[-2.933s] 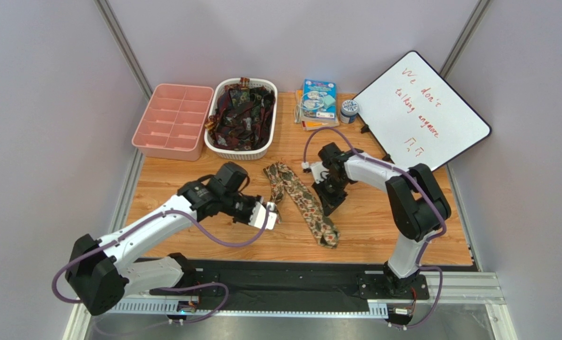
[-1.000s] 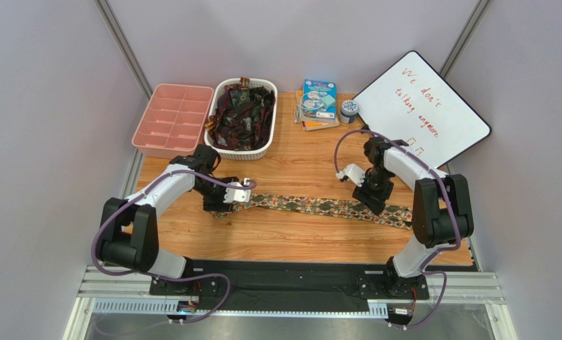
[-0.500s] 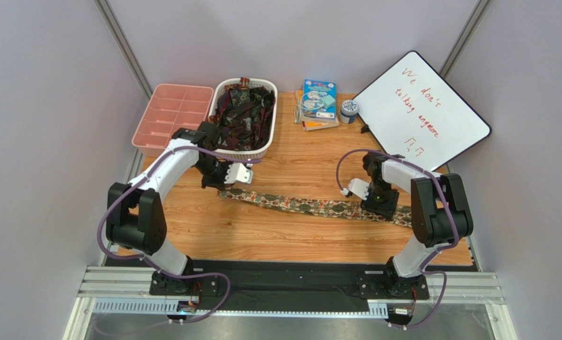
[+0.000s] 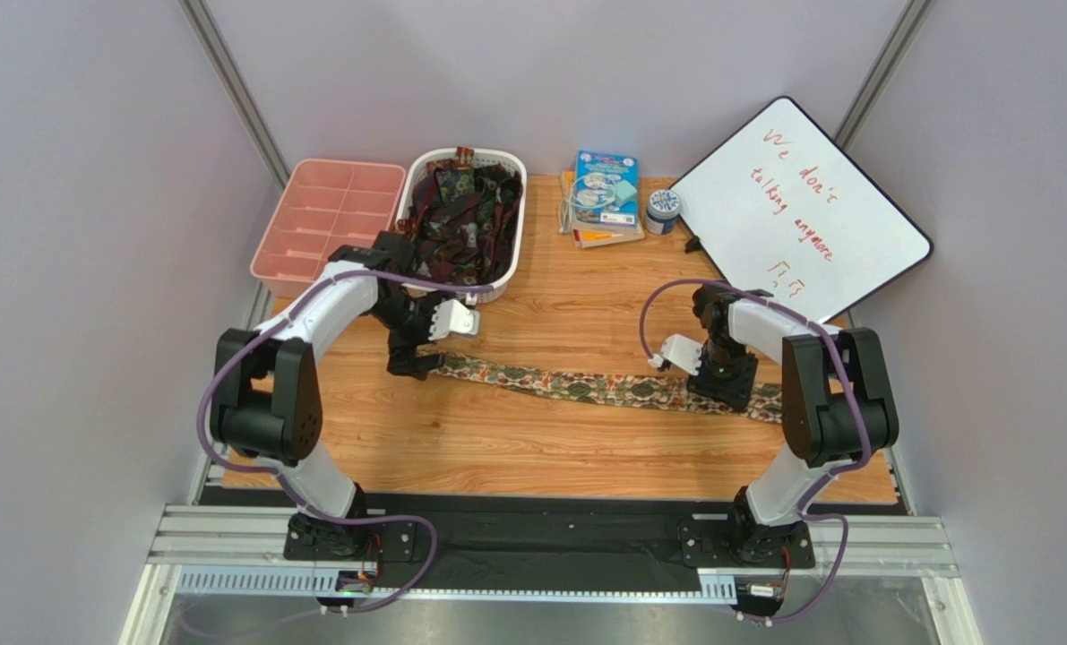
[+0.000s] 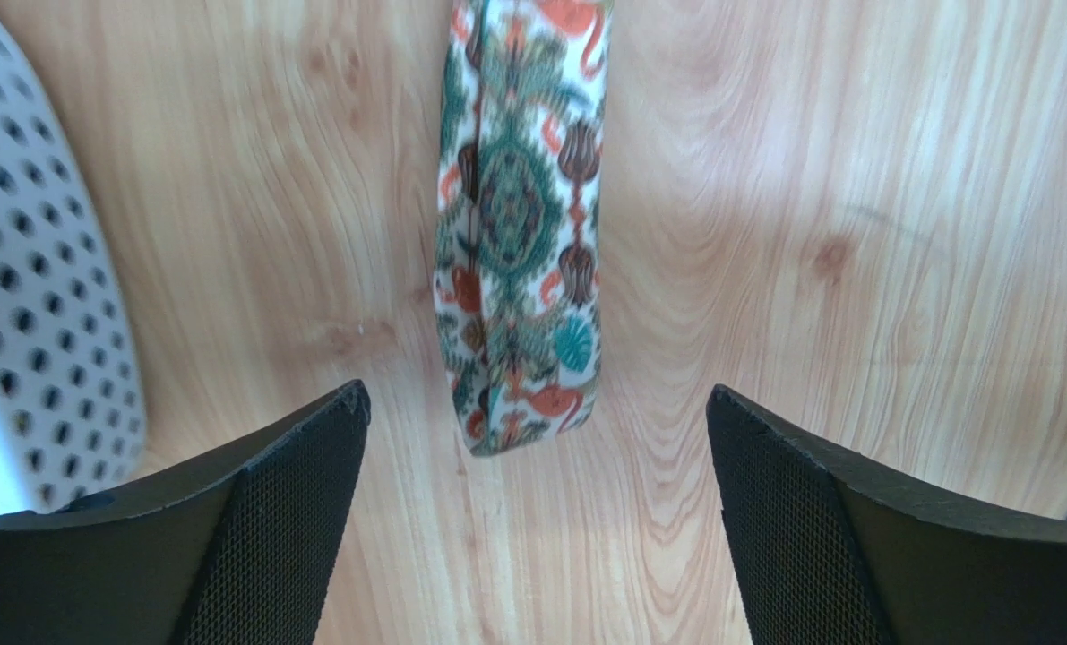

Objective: Roll the ties
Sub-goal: Flatten out the tie at the center of the board.

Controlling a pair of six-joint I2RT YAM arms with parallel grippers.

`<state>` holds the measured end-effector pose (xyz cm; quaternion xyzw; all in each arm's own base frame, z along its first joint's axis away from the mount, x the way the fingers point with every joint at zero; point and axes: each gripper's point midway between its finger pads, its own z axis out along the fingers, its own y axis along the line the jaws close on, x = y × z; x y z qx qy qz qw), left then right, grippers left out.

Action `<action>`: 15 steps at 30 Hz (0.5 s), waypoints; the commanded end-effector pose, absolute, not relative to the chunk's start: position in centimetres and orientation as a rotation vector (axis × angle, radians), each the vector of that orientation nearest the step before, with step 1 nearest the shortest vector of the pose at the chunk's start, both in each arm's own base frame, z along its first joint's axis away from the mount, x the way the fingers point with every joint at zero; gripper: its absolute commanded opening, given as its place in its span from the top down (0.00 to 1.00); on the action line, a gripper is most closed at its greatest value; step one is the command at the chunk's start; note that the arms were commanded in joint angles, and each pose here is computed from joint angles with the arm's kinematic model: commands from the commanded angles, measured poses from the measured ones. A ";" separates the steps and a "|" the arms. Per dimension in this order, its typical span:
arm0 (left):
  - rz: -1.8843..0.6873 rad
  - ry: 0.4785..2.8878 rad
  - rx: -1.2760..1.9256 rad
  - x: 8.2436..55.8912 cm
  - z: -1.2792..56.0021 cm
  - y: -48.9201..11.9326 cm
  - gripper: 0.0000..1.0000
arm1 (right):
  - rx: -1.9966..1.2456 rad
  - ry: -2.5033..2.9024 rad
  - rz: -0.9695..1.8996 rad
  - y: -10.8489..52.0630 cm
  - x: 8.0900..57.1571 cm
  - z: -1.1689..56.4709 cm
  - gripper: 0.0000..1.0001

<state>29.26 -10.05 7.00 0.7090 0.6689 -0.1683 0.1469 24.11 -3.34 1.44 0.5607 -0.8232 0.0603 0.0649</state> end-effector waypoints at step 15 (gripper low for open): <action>-0.235 1.612 2.115 33.4 3.9 -15.1 0.23 | 1.742 -2.531 0.205 -2.9 26.1 1.0 0.60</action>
